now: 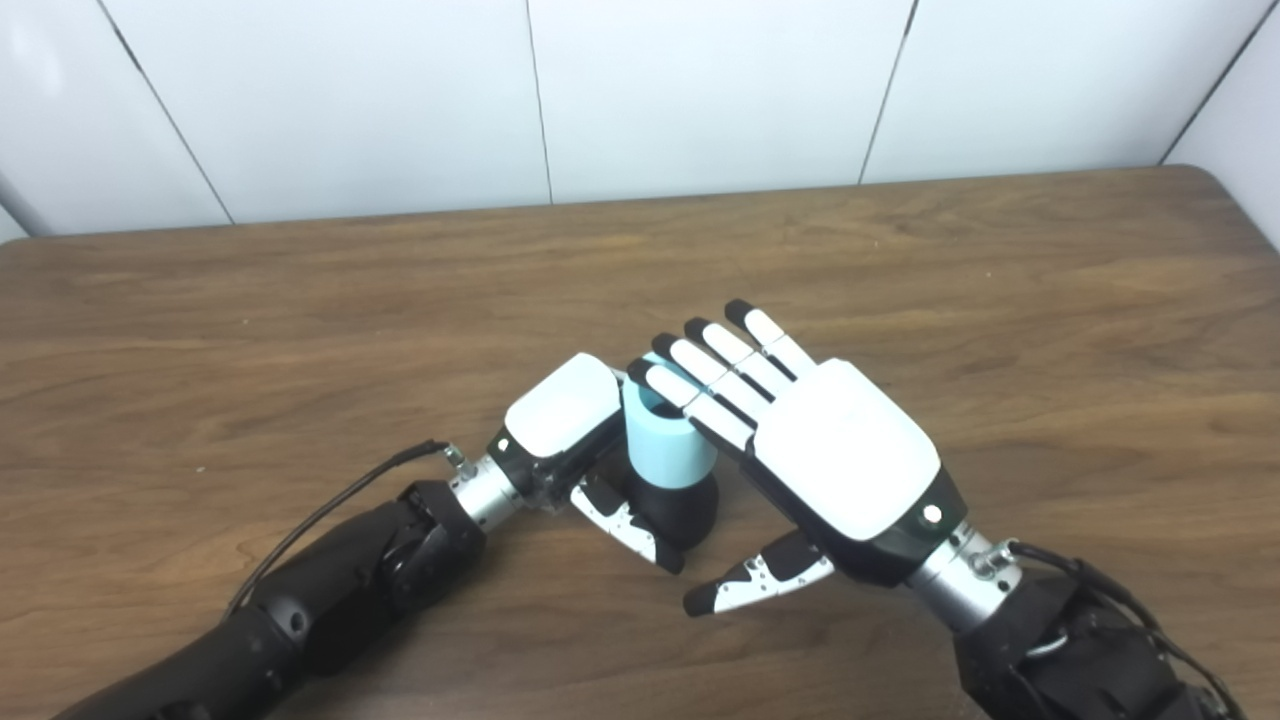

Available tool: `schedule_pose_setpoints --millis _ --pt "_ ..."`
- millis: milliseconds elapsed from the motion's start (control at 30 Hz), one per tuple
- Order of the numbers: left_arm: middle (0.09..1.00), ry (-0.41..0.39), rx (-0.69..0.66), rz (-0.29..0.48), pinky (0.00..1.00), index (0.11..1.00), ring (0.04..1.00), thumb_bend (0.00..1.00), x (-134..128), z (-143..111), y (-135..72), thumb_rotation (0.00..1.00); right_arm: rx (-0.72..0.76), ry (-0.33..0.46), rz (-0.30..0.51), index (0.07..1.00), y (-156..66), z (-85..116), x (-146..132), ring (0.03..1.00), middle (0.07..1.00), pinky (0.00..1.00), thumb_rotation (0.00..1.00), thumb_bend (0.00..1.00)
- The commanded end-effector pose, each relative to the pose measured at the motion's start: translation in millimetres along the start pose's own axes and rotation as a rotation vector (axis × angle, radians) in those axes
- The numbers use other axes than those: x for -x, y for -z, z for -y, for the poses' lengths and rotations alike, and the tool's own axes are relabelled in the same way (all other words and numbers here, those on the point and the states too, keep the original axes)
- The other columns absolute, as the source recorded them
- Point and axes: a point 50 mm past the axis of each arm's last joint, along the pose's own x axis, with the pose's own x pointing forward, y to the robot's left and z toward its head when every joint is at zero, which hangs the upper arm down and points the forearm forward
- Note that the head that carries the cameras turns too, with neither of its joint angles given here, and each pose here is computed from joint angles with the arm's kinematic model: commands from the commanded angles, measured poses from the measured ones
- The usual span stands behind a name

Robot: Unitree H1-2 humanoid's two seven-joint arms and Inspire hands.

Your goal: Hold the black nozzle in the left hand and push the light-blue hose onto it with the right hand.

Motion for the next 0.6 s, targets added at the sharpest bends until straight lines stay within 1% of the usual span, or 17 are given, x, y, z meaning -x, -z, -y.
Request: schedule_pose_setpoints --millis 0,133,333,567 --pt "0.506 0.171 0.187 -0.108 0.35 0.466 0.453 0.52 54.1 101.8 -28.4 0.0 0.07 -0.093 0.033 0.885 -0.3 -10.7 6.0 0.974 0.942 1.0 0.63 0.88" --pt "0.506 0.175 0.191 -0.111 0.36 0.466 0.457 0.52 54.5 101.7 -28.2 0.0 0.094 -0.103 0.029 0.874 -0.2 -13.0 7.1 0.991 0.946 1.0 0.63 0.84" --pt "0.504 0.177 0.192 -0.112 0.38 0.467 0.47 0.52 54.8 101.3 -28.1 0.0 0.094 -0.116 0.013 0.891 0.7 -16.0 8.3 0.999 0.965 1.0 0.63 0.79" --pt "0.503 0.176 0.193 -0.115 0.39 0.469 0.474 0.52 55.6 101.8 -27.7 0.0 0.078 -0.117 0.012 0.884 -1.4 -19.4 12.4 0.986 0.956 1.0 0.64 0.78"
